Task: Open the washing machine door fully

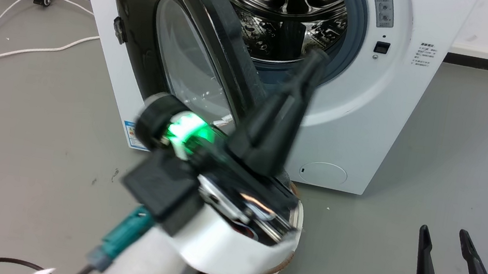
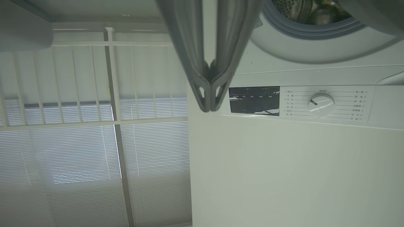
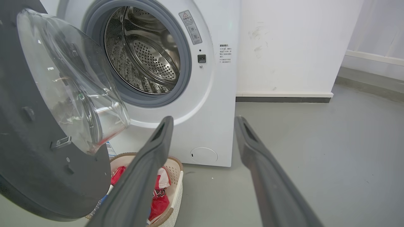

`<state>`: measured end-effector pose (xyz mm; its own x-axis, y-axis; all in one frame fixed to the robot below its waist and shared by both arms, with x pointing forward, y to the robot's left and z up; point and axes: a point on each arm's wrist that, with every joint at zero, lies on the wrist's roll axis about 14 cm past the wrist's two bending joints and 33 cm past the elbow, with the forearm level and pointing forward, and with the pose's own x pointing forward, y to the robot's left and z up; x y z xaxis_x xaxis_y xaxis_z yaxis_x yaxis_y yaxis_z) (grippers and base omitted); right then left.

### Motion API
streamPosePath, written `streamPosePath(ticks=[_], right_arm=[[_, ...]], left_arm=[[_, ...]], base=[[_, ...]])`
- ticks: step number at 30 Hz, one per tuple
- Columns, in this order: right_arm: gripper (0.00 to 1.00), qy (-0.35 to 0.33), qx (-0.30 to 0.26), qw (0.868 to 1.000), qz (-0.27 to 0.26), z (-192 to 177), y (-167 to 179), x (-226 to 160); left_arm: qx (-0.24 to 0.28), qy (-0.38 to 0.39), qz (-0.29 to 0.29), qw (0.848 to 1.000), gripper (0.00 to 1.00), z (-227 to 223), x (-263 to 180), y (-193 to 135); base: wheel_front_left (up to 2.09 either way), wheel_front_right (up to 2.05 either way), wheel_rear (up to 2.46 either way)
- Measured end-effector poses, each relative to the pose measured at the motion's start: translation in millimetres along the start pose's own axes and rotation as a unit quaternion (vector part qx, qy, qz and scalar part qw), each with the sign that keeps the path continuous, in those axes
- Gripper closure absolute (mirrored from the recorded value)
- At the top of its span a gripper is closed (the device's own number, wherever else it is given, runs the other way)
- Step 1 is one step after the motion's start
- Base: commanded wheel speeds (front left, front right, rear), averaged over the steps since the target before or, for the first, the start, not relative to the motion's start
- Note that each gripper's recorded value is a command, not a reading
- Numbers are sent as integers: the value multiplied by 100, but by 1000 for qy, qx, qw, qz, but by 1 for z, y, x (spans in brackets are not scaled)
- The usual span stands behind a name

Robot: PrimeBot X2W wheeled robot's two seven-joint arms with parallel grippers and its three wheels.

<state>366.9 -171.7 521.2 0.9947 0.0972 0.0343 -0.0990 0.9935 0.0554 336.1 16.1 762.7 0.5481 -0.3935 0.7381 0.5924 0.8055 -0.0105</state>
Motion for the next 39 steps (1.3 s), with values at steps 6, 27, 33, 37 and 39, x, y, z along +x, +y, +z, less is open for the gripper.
streamPosePath(ticks=[6, 27, 33, 37, 39], right_arm=[[0, 5, 3, 1000, -3, -3, -2, 0], [0, 21, 14, 1000, -13, -11, -8, -1], [0, 24, 19, 999, -21, -15, -13, -3], [0, 24, 22, 999, -22, -15, -13, -3], [0, 24, 23, 999, -22, -15, -13, -3]], left_arm=[[-59, 96, -42, 993, 100, -42, -18, -37], [-141, 381, -33, 913, 100, -173, -129, -62], [-125, 392, -3, 911, 100, -189, -131, -43], [-117, 400, 22, 909, 100, -196, -136, -30], [-114, 405, 31, 907, 100, -199, -138, -25]], base=[[0, 0, 0], [0, 0, 0], [0, 0, 0], [0, 0, 0], [0, 0, 0]])
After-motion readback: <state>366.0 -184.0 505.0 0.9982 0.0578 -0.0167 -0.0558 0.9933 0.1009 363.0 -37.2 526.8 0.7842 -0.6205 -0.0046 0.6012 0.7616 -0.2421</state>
